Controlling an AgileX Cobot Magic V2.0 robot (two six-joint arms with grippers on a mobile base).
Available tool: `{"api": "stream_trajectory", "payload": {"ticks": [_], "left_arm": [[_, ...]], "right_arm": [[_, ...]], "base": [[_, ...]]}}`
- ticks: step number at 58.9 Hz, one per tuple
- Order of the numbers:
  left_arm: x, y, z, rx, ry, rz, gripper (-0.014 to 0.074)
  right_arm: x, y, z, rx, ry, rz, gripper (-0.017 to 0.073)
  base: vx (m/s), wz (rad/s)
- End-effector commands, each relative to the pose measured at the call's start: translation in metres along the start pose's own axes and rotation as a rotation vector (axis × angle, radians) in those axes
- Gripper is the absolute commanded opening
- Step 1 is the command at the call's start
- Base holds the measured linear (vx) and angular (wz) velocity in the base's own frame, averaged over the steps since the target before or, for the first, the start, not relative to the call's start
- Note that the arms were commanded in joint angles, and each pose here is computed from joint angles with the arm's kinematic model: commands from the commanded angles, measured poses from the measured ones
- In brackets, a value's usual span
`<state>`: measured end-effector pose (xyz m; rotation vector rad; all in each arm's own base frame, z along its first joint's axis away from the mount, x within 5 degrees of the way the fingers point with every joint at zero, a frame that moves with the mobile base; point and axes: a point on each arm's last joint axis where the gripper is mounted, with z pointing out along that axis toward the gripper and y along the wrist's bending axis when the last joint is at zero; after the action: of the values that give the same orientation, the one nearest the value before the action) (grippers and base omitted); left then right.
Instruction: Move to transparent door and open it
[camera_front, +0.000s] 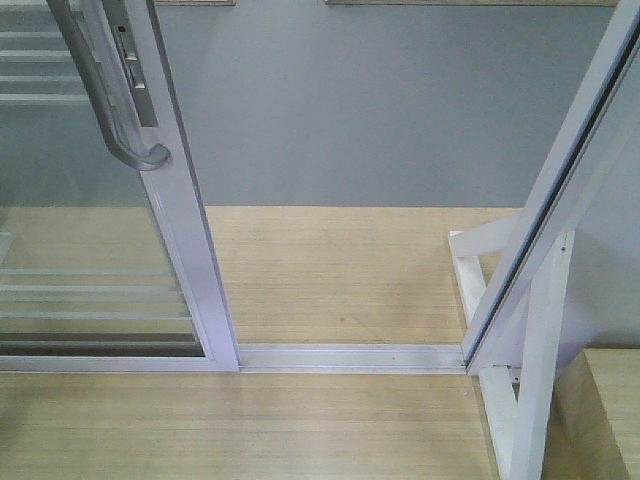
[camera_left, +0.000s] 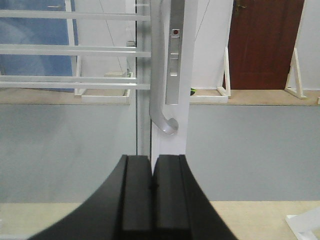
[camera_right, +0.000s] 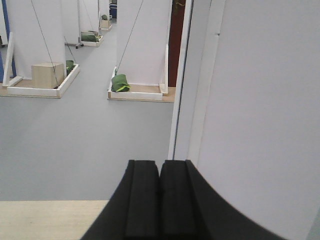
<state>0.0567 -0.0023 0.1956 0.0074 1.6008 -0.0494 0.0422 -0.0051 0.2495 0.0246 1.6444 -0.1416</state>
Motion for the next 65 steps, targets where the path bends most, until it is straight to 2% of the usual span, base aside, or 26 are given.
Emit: {"api": "stream_trajectory", "payload": {"ticks": [1, 8, 12, 65], "left_arm": [[0.004, 0.001, 0.001, -0.003, -0.046, -0.020, -0.0006], [0.004, 0.001, 0.001, -0.003, -0.046, -0.020, -0.0006], [0.004, 0.001, 0.001, -0.003, -0.046, -0.020, -0.0006], [0.004, 0.001, 0.001, -0.003, -0.046, -0.020, -0.0006]], "right_arm": [[0.008, 0.001, 0.004, 0.009, -0.125, 0.010, -0.0010], [0.050, 0.005, 0.017, 0.001, -0.100, 0.054, -0.0008], [0.055, 0.005, 0.018, -0.002, -0.063, 0.095, -0.0008], [0.053, 0.005, 0.018, -0.002, -0.092, 0.094, -0.0008]], "base": [[0.00, 0.00], [0.00, 0.00], [0.00, 0.00], [0.00, 0.00]]}}
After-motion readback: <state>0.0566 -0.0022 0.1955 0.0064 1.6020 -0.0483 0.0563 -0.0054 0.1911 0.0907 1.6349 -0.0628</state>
